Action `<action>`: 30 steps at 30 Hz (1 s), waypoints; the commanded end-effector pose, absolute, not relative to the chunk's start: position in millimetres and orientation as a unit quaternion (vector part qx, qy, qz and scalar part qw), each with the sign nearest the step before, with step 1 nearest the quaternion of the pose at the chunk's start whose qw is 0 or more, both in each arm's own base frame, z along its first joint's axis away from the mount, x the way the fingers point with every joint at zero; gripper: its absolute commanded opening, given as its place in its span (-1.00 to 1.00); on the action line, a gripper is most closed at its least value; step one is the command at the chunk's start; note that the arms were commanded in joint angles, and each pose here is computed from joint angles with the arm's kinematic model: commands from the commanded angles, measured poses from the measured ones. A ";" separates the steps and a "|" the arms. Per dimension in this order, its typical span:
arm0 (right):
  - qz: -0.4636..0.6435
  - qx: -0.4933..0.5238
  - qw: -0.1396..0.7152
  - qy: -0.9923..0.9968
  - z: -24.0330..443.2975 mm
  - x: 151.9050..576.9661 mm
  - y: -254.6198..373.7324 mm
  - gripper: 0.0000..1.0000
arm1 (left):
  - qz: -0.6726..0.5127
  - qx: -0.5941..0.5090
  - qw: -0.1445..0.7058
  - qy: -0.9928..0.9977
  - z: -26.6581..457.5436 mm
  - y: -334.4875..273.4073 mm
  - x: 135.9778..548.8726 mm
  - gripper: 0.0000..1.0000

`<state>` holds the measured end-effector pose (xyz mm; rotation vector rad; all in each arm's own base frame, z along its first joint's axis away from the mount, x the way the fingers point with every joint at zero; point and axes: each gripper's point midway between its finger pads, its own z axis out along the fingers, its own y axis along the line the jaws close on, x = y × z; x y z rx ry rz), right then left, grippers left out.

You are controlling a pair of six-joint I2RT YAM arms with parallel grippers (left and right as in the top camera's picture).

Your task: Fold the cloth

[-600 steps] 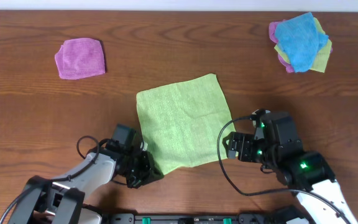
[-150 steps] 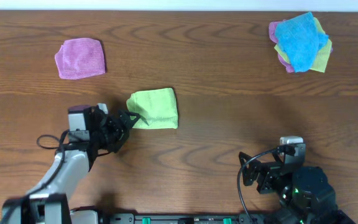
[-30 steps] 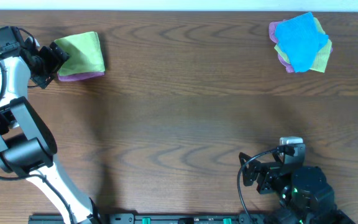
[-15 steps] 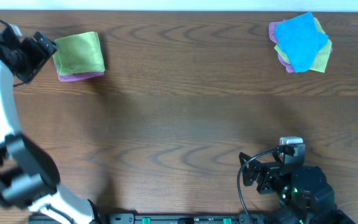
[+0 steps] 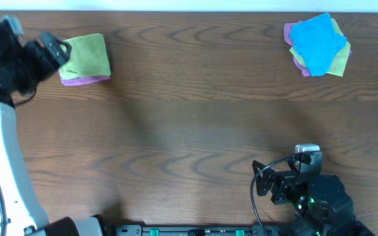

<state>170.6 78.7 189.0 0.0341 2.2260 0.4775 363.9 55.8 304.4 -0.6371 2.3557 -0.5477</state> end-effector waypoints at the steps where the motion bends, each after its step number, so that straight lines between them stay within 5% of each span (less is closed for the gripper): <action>1: 0.187 0.024 0.421 0.888 187.8 171.4 75.6 0.99 | -0.178 -0.206 0.294 0.916 300.1 51.0 341.7 0.90; 6: 0.187 0.024 0.420 0.888 187.8 171.4 75.6 0.98 | -0.158 -0.150 0.302 0.928 287.9 33.0 320.6 0.91; 17: 0.187 0.024 0.421 0.888 187.8 171.4 75.6 0.98 | -0.052 -0.028 0.501 0.863 256.7 13.8 266.0 0.90; 30: 0.187 0.024 0.420 0.888 187.7 171.4 75.6 0.99 | 0.005 0.017 0.543 0.839 159.9 2.4 205.7 0.90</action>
